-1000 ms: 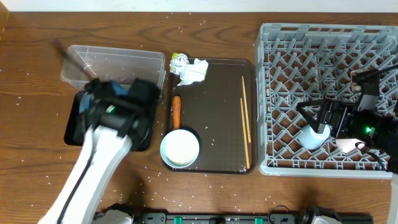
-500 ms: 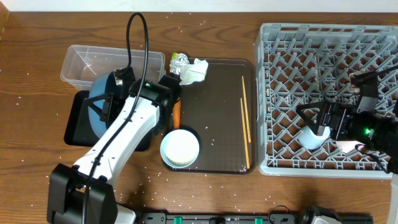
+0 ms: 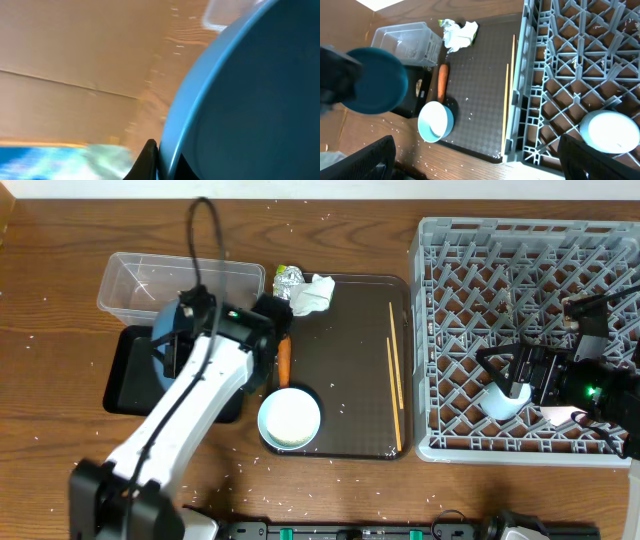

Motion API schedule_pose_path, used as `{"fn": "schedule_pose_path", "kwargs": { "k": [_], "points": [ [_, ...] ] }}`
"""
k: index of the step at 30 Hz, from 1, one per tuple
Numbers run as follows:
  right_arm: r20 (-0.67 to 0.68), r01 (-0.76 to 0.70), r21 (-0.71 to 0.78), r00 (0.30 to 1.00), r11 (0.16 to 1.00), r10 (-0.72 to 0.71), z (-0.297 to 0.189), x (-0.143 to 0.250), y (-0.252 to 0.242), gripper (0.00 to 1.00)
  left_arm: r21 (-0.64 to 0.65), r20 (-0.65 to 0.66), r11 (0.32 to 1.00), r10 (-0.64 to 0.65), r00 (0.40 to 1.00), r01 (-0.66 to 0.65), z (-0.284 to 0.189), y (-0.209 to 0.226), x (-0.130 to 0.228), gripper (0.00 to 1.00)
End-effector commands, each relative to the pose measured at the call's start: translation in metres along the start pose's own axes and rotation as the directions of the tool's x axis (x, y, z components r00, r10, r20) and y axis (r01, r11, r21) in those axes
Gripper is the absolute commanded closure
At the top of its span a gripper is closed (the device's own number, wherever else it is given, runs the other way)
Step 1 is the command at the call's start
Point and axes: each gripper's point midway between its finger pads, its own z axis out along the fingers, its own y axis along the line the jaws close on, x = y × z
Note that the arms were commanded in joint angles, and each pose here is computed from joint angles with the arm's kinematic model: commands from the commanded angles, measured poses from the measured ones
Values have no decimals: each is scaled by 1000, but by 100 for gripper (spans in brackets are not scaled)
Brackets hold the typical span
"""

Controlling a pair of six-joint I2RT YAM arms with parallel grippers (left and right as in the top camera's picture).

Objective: Sort waste into correct bins and load items into the dishwasher rack
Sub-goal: 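Lift the blue plate and hand it to the right gripper, then stand the blue plate upright in the rear of the rack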

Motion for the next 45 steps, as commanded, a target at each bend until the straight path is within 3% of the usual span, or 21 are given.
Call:
{"fn": "schedule_pose_path", "kwargs": {
  "k": [1,3,6,9,10,13,18,22,26,29,31,33,34,35,38,40,42,45],
  "points": [
    [-4,78,-50,997,996,-79,1,1,10,3,335,-73,922,-181,981,195,-38,-3,-15,94],
    [-9,141,-126,990,982,-143,3,5,26,3,532,-71,827,-171,983,182,-63,-15,-24,94],
    [-23,224,-233,972,946,-235,6,14,53,4,798,-57,580,-196,979,163,-114,-32,-37,94],
    [-36,291,-297,948,909,-315,11,23,74,7,926,-27,364,-192,981,96,-157,-39,-43,94],
    [-35,315,-318,939,894,-343,13,25,81,9,942,-23,324,-193,981,86,-166,-38,-42,94],
    [-23,377,-366,910,851,-414,20,28,102,14,958,0,282,-195,981,56,-181,-37,-40,94],
    [-71,350,-230,925,908,-374,48,19,95,20,975,56,222,-213,975,-8,-207,-35,-39,94],
    [-89,365,-241,914,899,-395,68,17,105,43,983,104,172,-239,965,-64,-230,-31,-39,94],
    [-140,316,-41,938,948,-318,91,8,73,47,985,128,147,-241,962,-94,-242,-30,-35,94],
    [-156,311,-31,937,950,-312,99,8,70,66,985,138,137,-238,961,-108,-247,-29,-33,94],
    [-155,311,-31,937,950,-312,101,7,70,93,985,143,132,-237,961,-114,-249,-30,-32,94],
    [-144,322,-34,935,946,-323,100,5,71,99,985,145,131,-236,961,-117,-250,-30,-31,94],
    [-133,326,-36,935,945,-328,99,3,72,99,985,145,131,-237,961,-117,-250,-30,-31,90],
    [-123,340,-39,932,940,-342,98,1,74,99,985,145,130,-237,960,-117,-250,-30,-32,72],
    [-81,375,3,924,927,-373,91,-6,71,99,984,146,131,-236,961,-117,-250,-30,-31,2],
    [-54,372,152,928,915,-368,82,-18,49,99,984,147,132,-237,960,-118,-250,-29,-31,2],
    [-7,277,396,954,876,-299,66,-35,9,99,983,154,137,-242,958,-123,-249,-27,-31,2],
    [162,-2,772,968,636,-194,10,-60,-64,99,983,155,139,-251,956,-123,-249,-23,-31,2]
  ]
}}
